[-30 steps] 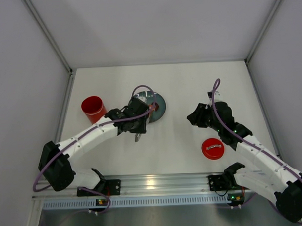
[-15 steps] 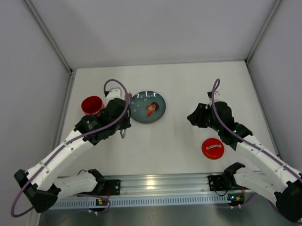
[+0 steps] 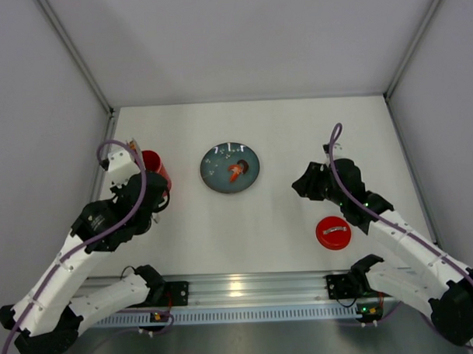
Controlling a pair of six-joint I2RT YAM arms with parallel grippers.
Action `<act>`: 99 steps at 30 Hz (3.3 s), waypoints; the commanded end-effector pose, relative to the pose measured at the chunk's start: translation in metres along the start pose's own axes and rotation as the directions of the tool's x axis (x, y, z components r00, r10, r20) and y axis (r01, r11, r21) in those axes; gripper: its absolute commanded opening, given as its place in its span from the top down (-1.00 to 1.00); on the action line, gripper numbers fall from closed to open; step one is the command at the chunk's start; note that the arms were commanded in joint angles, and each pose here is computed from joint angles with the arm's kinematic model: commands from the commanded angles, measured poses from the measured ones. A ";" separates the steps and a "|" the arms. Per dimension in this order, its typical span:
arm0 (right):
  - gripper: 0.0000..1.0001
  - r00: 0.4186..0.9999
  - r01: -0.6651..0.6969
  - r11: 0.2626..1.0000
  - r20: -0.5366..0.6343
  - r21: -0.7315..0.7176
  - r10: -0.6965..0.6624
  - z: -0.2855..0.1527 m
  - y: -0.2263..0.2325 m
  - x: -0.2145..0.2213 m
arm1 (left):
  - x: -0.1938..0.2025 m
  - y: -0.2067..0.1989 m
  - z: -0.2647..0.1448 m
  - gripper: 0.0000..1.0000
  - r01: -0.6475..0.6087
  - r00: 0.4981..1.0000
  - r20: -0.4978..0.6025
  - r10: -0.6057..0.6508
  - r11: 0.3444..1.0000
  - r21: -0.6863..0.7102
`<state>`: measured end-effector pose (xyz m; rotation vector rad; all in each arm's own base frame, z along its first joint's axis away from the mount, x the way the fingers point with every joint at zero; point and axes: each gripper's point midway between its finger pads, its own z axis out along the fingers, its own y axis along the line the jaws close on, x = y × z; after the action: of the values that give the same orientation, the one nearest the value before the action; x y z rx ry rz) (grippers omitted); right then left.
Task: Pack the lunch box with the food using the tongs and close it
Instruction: Place the fake food in the packing box, then pick up the fake food from the plate.
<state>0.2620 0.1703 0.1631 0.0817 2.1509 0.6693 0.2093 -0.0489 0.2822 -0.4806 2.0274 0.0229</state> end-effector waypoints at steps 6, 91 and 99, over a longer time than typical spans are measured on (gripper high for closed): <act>0.28 1.000 0.002 0.998 0.023 -0.062 0.000 -0.001 0.019 -0.013 | 0.002 0.018 0.003 0.32 -0.017 1.000 0.015 0.019 0.996 -0.084; 0.27 1.000 0.025 1.000 0.014 -0.006 -0.025 -0.002 0.007 -0.008 | 0.152 -0.160 0.092 0.08 -0.130 0.808 -0.441 0.391 0.849 0.513; 0.26 1.000 0.028 1.000 0.009 -0.001 -0.028 0.000 0.005 -0.006 | 0.160 -0.157 0.096 0.08 -0.138 0.795 -0.459 0.398 0.854 0.501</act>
<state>0.2644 0.1711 0.1612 0.0787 2.1629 0.6593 0.2704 -0.2154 0.1219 0.1266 2.6040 -0.4029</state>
